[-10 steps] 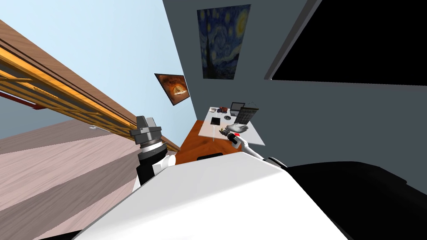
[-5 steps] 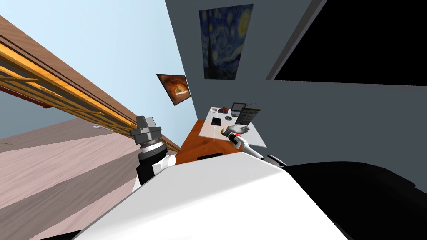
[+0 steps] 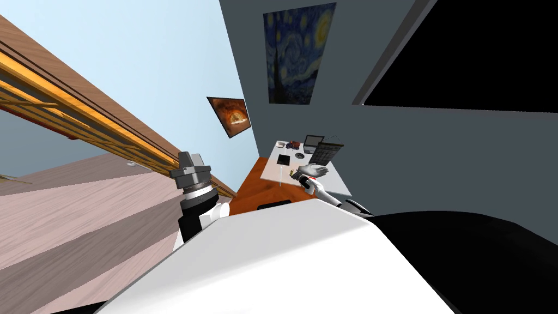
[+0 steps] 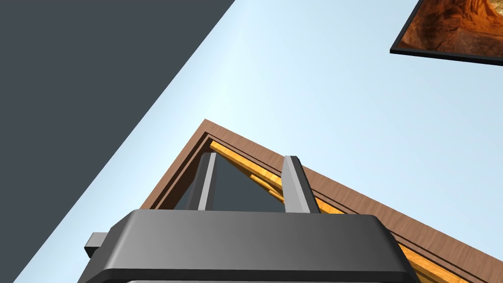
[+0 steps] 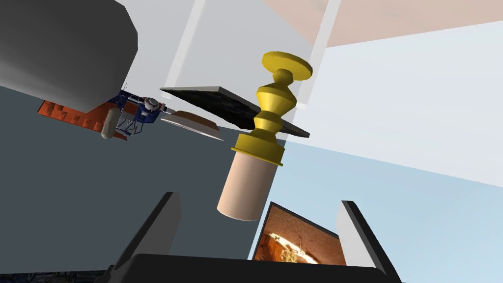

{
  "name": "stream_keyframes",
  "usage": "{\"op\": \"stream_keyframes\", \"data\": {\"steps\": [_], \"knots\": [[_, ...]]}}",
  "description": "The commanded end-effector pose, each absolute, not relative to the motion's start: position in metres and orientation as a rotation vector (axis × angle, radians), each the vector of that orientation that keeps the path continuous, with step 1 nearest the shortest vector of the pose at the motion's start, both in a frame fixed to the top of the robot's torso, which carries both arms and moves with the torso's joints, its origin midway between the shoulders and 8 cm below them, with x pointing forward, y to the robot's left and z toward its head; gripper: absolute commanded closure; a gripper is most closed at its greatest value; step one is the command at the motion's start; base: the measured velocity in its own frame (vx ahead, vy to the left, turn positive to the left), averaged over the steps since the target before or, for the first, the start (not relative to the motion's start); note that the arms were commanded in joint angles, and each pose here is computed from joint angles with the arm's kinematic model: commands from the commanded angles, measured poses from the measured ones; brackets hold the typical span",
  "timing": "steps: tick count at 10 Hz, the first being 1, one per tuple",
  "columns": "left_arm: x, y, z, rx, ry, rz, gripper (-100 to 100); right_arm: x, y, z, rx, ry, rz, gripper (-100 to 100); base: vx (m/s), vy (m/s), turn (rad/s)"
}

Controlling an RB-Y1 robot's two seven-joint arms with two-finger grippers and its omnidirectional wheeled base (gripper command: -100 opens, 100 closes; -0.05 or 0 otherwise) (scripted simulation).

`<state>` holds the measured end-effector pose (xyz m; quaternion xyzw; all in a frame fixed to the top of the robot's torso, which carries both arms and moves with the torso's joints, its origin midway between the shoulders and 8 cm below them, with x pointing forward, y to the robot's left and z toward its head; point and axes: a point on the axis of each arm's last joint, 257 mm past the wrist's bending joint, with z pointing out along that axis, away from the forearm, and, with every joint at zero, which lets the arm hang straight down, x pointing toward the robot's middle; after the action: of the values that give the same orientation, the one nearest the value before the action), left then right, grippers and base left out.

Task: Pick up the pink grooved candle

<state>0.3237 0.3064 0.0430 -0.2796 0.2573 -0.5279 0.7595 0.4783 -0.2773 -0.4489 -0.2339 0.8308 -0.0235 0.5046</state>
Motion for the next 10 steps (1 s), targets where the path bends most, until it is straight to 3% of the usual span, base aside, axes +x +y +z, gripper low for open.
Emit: {"op": "stream_keyframes", "data": {"steps": [1,5,6,7,10], "knots": [[0.324,0.306,0.043,-0.609,0.56,-1.15,0,0.47,-0.288,-0.464,-0.636,2.03,-0.11,-100,0.065,-0.016,0.097],[0.324,0.306,0.043,-0.609,0.56,-1.15,0,0.466,-0.291,-0.474,-0.68,2.043,-0.135,-100,0.046,-0.012,0.044],[0.324,0.306,0.043,-0.609,0.56,-1.15,0,0.466,-0.291,-0.474,-0.681,2.044,-0.137,0,0.0,0.0,0.0],[0.324,0.306,0.043,-0.609,0.56,-1.15,0,0.462,-0.278,-0.479,-0.693,2.039,-0.13,-100,0.07,-0.017,-0.095],[0.324,0.306,0.043,-0.609,0.56,-1.149,0,0.458,-0.263,-0.483,-0.704,2.035,-0.121,-100,0.097,-0.032,-0.058]]}}
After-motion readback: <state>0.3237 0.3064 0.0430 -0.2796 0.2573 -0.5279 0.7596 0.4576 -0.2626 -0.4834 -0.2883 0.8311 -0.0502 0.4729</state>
